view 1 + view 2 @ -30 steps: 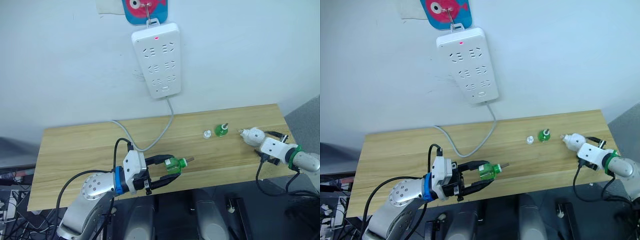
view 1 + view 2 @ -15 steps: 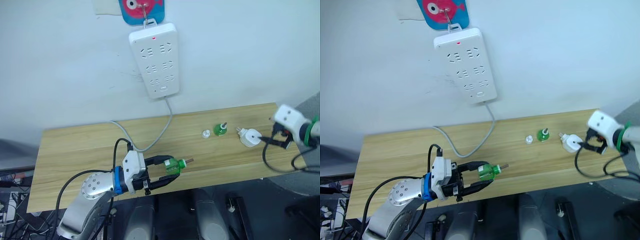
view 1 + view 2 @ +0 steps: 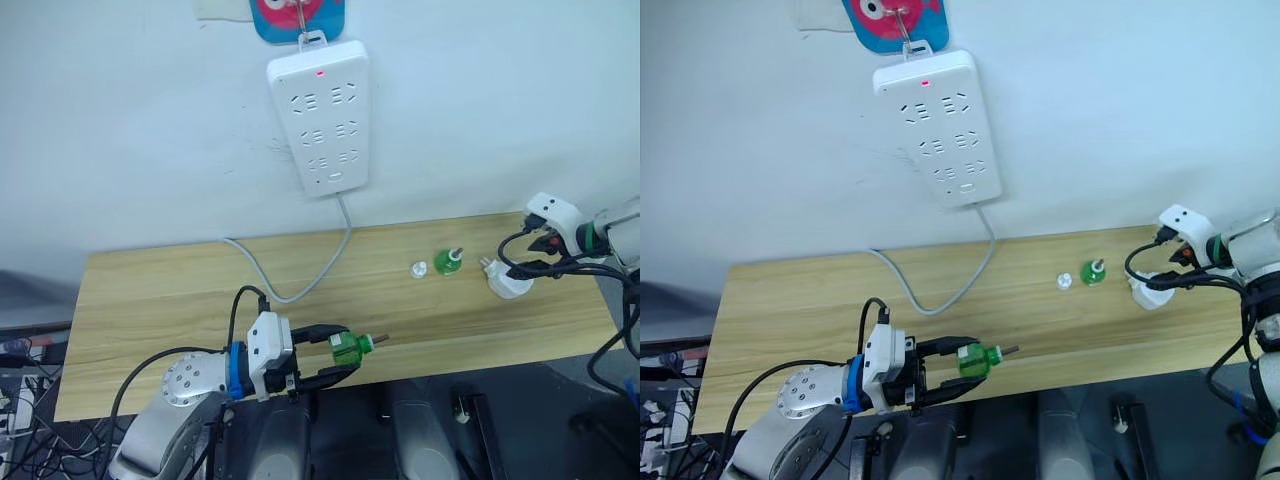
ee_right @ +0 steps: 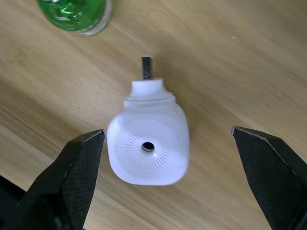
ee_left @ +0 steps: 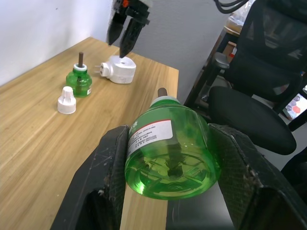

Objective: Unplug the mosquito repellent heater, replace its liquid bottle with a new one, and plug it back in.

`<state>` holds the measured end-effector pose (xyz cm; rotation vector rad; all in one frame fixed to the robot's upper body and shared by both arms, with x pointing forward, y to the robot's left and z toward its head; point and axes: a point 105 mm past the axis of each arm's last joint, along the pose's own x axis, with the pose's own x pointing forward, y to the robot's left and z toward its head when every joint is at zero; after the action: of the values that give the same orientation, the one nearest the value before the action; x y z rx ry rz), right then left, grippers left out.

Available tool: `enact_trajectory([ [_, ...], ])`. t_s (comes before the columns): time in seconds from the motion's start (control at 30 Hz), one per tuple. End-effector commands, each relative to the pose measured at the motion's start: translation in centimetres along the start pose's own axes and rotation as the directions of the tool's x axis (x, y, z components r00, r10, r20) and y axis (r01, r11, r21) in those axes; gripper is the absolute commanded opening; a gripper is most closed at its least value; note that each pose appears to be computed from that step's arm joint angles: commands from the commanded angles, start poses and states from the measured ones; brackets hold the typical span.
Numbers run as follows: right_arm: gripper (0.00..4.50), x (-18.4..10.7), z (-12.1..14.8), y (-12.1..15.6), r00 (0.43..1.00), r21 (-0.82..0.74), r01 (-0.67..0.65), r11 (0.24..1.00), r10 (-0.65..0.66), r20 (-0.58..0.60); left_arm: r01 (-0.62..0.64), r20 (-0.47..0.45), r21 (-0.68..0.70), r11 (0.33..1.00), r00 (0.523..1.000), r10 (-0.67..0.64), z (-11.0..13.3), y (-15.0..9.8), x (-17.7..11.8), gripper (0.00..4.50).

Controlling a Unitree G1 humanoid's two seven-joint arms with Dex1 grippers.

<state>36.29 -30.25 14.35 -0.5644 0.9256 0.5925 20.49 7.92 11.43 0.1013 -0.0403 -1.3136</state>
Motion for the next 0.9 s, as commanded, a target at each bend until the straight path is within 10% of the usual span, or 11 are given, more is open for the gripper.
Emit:
enact_trajectory([
  [0.03, 4.44, -0.3, -0.3, -0.3, 1.0, -0.035, -0.014, 0.999, 0.013, -0.019, 0.02, 0.033, 0.038, 0.999, 0.999, -0.021, 1.1, -0.7, 0.2, 2.22],
  [0.9, 4.08, 3.1, -1.5, -0.6, 1.0, -0.004, 0.004, 1.0, -0.004, -0.027, 0.03, 0.016, 0.063, 0.998, 0.999, -0.031, 1.5, -0.7, -0.1, 2.22],
])
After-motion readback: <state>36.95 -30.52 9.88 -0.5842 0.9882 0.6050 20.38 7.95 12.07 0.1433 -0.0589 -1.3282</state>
